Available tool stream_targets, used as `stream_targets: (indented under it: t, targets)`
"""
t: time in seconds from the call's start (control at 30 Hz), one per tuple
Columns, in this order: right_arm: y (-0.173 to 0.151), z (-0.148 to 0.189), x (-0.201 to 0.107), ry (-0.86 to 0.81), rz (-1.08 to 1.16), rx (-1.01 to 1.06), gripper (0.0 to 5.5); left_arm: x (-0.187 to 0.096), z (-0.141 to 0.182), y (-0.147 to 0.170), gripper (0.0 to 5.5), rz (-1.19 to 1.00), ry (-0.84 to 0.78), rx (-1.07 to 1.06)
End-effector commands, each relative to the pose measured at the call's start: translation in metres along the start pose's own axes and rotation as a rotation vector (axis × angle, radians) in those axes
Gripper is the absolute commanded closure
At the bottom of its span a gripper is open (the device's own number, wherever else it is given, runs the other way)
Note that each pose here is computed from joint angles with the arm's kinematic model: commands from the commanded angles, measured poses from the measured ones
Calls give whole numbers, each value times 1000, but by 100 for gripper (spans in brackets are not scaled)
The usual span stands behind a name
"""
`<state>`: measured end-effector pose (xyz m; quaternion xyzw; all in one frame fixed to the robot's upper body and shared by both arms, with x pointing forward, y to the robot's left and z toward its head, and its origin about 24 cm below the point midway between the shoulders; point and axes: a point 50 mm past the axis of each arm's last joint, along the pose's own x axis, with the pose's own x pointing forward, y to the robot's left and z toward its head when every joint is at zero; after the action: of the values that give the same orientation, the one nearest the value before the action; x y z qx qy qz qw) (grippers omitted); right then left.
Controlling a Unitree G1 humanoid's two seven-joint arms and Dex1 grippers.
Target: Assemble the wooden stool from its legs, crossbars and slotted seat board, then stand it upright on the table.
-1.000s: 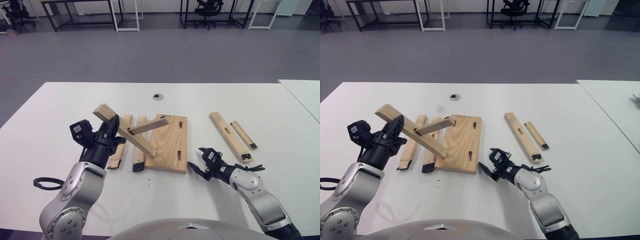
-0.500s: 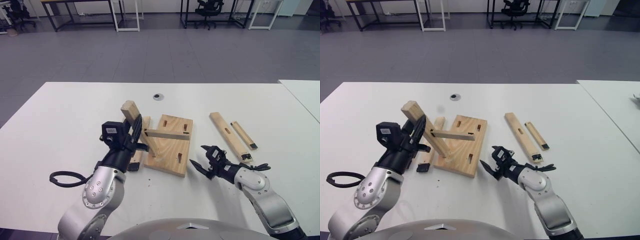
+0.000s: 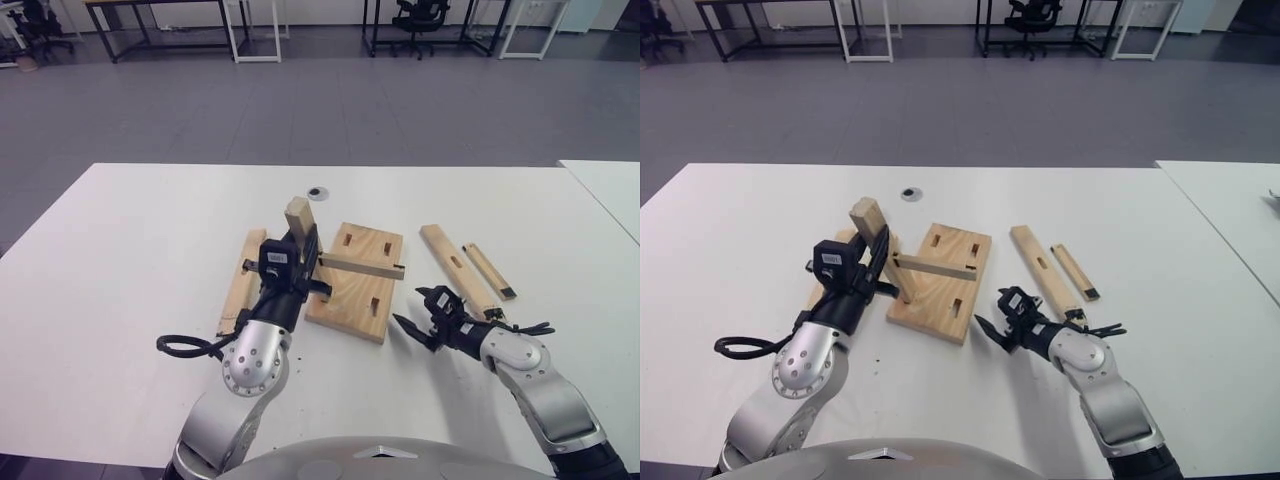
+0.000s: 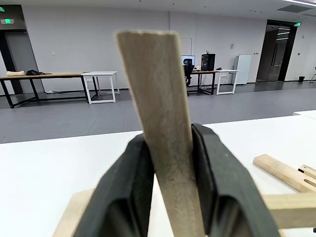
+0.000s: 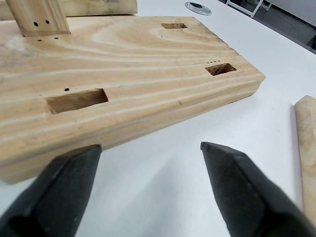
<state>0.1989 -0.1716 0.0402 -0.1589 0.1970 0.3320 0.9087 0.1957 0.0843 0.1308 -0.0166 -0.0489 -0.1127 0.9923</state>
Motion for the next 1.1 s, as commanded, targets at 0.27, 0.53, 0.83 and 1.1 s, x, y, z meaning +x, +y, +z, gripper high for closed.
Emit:
stream_targets:
  t: [0.27,0.53,0.83,1.1]
  targets:
    - [-2,3,11,-40,-61,22,175,13,13,-1,284,-93,-82,-65]
    - [-29,-1,-3,-53,-225,23,175,-14,43,51,146,-184,-159,-34]
    - [-64,0,-4,-86,-379,24,175,-22,-34,93,100,-184,427,29]
    - [-48,1,11,-98,-332,19,175,-17,-64,86,100,-176,652,9]
